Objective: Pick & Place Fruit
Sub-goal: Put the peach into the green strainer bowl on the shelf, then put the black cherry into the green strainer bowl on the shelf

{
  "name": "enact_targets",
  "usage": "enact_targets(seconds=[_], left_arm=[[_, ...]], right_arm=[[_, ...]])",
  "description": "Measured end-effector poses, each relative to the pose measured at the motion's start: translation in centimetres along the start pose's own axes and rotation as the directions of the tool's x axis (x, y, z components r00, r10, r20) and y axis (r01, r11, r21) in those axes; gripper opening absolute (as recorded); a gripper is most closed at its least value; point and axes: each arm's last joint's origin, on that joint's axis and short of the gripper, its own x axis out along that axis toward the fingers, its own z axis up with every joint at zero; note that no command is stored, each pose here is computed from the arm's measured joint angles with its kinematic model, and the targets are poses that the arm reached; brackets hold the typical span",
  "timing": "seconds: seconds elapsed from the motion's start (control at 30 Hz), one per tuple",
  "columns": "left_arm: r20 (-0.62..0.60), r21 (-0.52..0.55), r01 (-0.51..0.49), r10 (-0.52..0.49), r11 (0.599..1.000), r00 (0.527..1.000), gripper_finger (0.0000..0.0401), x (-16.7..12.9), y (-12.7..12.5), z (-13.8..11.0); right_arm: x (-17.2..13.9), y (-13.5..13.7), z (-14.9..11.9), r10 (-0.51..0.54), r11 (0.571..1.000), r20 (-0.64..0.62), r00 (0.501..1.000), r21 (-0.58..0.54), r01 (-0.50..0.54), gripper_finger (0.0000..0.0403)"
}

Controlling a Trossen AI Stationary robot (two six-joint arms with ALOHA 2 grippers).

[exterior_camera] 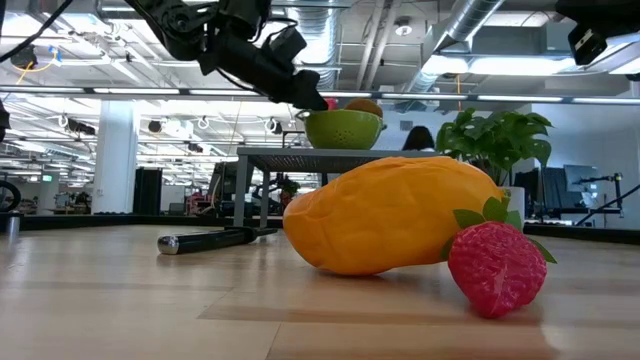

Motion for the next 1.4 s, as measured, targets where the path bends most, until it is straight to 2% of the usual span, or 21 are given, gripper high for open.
enact_targets(seconds=[0.1, 0.23, 0.5, 0.57, 0.63, 0.77, 0.97, 1.13, 1.27, 1.4], left_arm=[[-0.004, -0.002, -0.012, 0.012, 1.000, 1.000, 0.0259, 0.0, 0.0, 0.0], [0.015, -0.001, 0.026, -0.026, 1.000, 1.000, 0.0259, -0.4, -0.6, 0.4], [0.122, -0.014, 0.098, -0.096, 0.995, 0.988, 0.0259, -3.4, -2.0, 3.2], [0.153, -0.013, 0.144, -0.140, 0.990, 0.978, 0.0259, -4.4, -3.0, 3.9], [0.184, 0.007, 0.234, -0.232, 0.972, 0.955, 0.0259, -5.3, -4.4, 4.2], [0.212, 0.011, 0.438, -0.430, 0.899, 0.877, 0.0259, -6.7, -7.5, 4.0], [0.087, 0.035, 0.560, -0.560, 0.828, 0.824, 0.0259, -6.3, -12.8, 0.6], [0.004, 0.092, 0.684, -0.687, 0.724, 0.726, 0.0259, -5.1, -17.2, -3.7], [-0.055, 0.107, 0.705, -0.704, 0.701, 0.708, 0.0259, -4.6, -18.8, -6.1], [-0.067, 0.092, 0.750, -0.747, 0.655, 0.661, 0.0259, -4.2, -19.7, -7.5]], right_arm=[[0.0, 0.0, 0.0, 0.000, 1.000, 0.000, 1.000, 0.000, 0.000, 0.0006], [0.0, 0.0, 0.0, -0.001, 1.000, 0.000, 1.000, 0.000, 0.001, 0.0006], [0.0, 0.0, 0.0, 0.000, 1.000, 0.000, 1.000, 0.000, 0.000, 0.0006], [0.0, 0.0, 0.0, 0.000, 1.000, 0.000, 1.000, 0.000, 0.000, 0.0006], [0.0, 0.0, 0.0, 0.000, 1.000, 0.000, 1.000, 0.000, 0.000, 0.0006], [0.0, 0.0, 0.0, 0.000, 1.000, 0.000, 1.000, 0.000, 0.000, 0.0006], [0.0, 0.0, 0.0, 0.000, 1.000, 0.000, 1.000, 0.000, 0.000, 0.0006], [0.0, 0.0, 0.0, 0.000, 1.000, 0.000, 1.000, 0.000, 0.000, 0.0006], [0.0, 0.0, 0.0, -0.001, 1.000, 0.000, 1.000, 0.000, 0.001, 0.0006], [0.0, 0.0, 0.0, 0.000, 1.000, 0.000, 1.000, 0.000, 0.000, 0.0006]])
